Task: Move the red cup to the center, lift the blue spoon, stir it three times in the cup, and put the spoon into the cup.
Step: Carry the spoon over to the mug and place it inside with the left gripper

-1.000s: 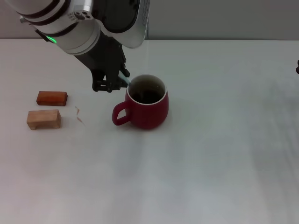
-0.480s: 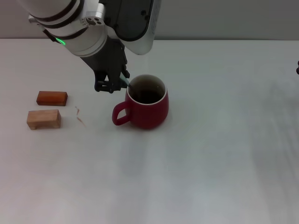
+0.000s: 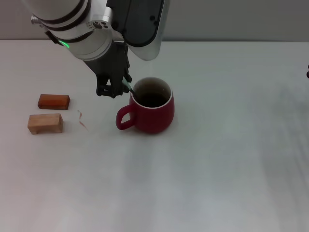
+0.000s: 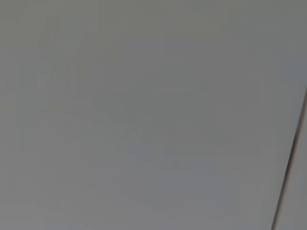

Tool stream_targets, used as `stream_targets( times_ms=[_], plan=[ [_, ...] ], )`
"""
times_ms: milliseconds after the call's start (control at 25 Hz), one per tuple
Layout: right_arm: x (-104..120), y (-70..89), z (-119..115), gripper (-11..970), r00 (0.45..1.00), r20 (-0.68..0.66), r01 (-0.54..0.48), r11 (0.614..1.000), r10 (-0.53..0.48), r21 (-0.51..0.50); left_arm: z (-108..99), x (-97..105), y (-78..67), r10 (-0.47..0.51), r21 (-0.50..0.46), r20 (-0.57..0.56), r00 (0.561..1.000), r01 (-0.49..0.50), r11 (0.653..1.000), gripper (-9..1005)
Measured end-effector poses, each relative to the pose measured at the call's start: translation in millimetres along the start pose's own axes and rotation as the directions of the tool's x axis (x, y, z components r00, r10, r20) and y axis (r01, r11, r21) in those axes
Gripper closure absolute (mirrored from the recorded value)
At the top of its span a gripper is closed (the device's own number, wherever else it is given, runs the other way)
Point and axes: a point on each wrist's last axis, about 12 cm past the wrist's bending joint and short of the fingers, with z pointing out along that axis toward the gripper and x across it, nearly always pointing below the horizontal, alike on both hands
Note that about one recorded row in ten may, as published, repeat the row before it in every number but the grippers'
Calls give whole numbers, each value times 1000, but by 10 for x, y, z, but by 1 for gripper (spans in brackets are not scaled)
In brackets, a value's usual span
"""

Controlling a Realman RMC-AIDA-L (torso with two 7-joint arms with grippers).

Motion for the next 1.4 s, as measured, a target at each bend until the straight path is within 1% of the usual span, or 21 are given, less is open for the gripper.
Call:
stream_targets(
  times_ms=[320,560,720,960,1200,1400],
  plan=[
    [3,3,-5,929,1000,-1,0,1000,0,-1,11,-14,-38,3,23,-10,1000,-2,1000,826],
    [1,6,-4,929,1000,0,0,1000,0,-3,-10,-89,-68,23,36,10,1000,-23,999,826],
    [0,12,-3,929,1000,1,-2,1000,2,-4,-41,-169,-62,40,22,50,998,-42,999,826],
    [0,11,-12,930,1000,4,-3,1000,3,-5,-41,-237,-32,52,-8,90,995,-52,999,825],
    [8,3,-34,930,1000,6,-4,1000,4,-2,56,-284,-15,63,-32,105,993,-60,998,825],
    [18,-5,-47,930,1000,4,-6,1000,6,1,143,-254,17,46,-40,96,994,-43,998,825]
  ],
)
